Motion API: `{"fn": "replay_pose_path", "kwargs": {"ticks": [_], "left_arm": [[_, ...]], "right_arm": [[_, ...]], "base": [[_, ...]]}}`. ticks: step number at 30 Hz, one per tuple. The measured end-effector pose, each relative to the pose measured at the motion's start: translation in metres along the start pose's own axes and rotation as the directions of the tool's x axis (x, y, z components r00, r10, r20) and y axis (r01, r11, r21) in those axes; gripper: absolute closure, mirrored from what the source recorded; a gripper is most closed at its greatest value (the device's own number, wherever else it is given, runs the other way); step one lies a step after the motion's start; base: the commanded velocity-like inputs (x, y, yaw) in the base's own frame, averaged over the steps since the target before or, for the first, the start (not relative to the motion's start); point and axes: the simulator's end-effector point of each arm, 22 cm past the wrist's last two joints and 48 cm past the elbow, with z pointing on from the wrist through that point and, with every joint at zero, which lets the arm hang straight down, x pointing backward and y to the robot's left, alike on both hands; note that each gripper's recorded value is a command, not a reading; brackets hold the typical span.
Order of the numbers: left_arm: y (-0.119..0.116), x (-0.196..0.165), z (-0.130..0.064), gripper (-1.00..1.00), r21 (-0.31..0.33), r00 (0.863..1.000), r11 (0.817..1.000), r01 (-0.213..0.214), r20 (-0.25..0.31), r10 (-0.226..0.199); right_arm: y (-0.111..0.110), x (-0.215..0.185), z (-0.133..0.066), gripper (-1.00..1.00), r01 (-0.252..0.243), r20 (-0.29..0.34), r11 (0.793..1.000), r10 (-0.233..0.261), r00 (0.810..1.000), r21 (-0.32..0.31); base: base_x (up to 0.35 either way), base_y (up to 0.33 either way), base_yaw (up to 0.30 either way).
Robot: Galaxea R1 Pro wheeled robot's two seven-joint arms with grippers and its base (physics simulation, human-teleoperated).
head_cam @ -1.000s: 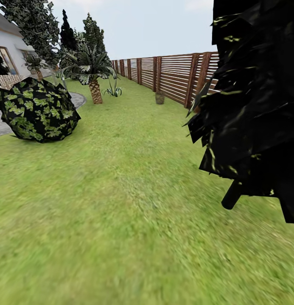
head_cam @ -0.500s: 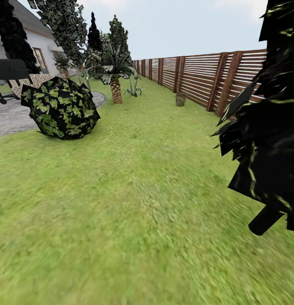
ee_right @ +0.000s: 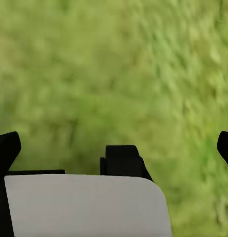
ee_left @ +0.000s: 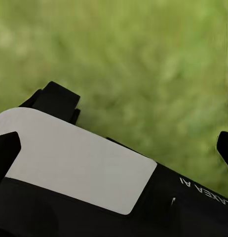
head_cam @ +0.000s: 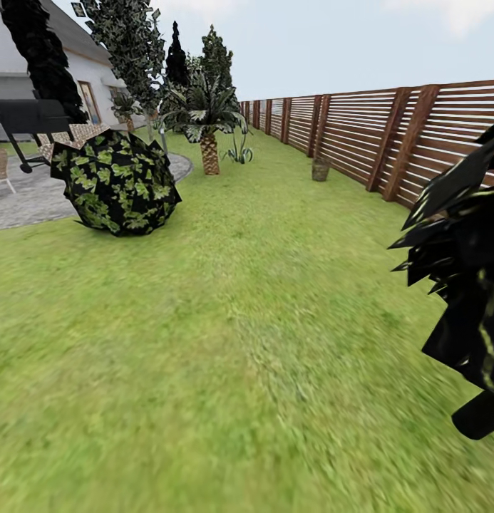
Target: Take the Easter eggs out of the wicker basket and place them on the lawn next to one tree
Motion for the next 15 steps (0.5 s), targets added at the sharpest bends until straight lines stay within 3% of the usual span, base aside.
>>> {"fn": "replay_pose_path", "kwargs": {"ticks": [15], "left_arm": [[0.0008,-0.0003,0.0000,-1.00,-0.002,1.000,1.000,0.000,0.000,0.000]], "right_arm": [[-0.0057,0.0005,0.0003,-1.00,-0.003,-0.002,1.000,0.003,1.000,0.011]], "base": [[0.337,0.000,0.000]]}}
